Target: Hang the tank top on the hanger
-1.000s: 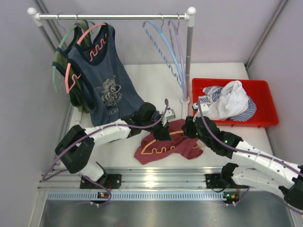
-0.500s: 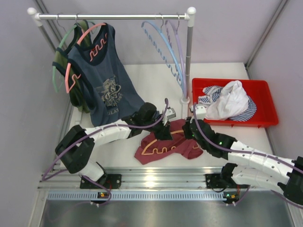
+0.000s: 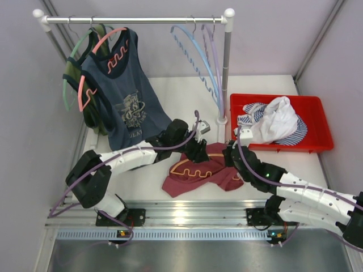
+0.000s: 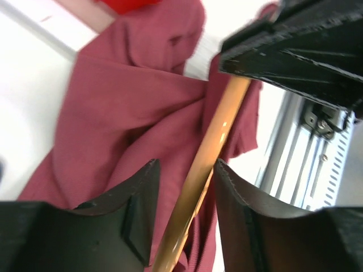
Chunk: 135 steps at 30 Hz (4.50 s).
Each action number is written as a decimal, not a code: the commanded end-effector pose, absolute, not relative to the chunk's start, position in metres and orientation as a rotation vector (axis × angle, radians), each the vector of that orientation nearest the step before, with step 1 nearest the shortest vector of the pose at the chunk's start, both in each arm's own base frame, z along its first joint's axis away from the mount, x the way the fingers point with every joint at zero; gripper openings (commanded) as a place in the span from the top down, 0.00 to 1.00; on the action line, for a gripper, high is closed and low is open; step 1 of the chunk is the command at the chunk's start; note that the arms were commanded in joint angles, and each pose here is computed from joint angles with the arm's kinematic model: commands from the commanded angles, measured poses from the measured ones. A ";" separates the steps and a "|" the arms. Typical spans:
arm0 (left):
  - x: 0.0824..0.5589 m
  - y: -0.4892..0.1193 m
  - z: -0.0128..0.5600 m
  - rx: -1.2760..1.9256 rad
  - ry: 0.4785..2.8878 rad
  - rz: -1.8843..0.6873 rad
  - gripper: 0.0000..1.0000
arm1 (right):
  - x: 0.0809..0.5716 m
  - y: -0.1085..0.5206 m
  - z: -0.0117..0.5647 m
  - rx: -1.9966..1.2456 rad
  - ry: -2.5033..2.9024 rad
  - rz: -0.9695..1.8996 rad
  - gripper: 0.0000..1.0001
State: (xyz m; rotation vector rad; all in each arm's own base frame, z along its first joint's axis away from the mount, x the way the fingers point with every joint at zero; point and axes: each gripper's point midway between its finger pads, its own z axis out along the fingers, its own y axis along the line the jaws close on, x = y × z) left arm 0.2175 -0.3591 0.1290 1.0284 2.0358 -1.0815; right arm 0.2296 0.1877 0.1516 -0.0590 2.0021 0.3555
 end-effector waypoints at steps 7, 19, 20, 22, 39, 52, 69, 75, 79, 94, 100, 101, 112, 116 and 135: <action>0.252 -0.333 0.170 0.776 2.035 -0.876 0.50 | 0.234 0.193 0.167 -0.017 1.942 0.384 1.00; 0.243 -0.200 0.166 -0.115 2.350 -0.382 0.50 | 0.232 0.190 0.168 -0.035 1.948 0.367 1.00; 0.233 -0.195 0.158 -0.174 2.388 -0.393 0.51 | 0.232 0.189 0.168 -0.035 1.948 0.367 1.00; 0.222 -0.195 0.150 -0.225 2.425 -0.428 0.53 | 0.231 0.188 0.167 -0.039 1.949 0.359 1.00; 0.186 -0.195 0.090 -0.447 2.527 -0.527 0.52 | 0.231 0.190 0.167 -0.035 1.945 0.360 1.00; 0.178 -0.207 0.063 -0.421 2.607 -0.518 0.56 | 0.232 0.190 0.167 -0.034 1.944 0.358 1.00; 0.167 -0.209 0.051 -0.350 2.660 -0.504 0.92 | 0.227 0.187 0.167 -0.043 1.955 0.365 1.00; 0.167 -0.204 0.052 -0.315 2.657 -0.477 1.00 | 0.224 0.187 0.165 -0.051 1.968 0.372 1.00; 0.173 -0.193 0.057 -0.282 2.621 -0.402 1.00 | 0.220 0.193 0.167 -0.084 1.975 0.407 1.00; 0.202 -0.212 0.104 -0.134 2.513 -0.432 1.00 | 0.213 0.200 0.174 -0.165 1.999 0.428 1.00; 0.209 -0.229 0.129 -0.064 2.484 -0.491 1.00 | 0.214 0.203 0.193 -0.155 1.975 0.453 1.00; 0.207 -0.231 0.131 -0.051 2.491 -0.500 1.00 | 0.215 0.202 0.195 -0.146 1.972 0.447 1.00; 0.213 -0.270 0.197 0.005 2.404 -0.621 1.00 | 0.227 0.211 0.230 -0.086 1.906 0.450 1.00; 0.214 -0.275 0.221 0.016 2.370 -0.629 1.00 | 0.233 0.210 0.238 -0.074 1.896 0.402 1.00; 0.211 -0.296 0.303 0.058 2.213 -0.738 1.00 | 0.214 0.244 0.301 -0.036 1.757 0.465 1.00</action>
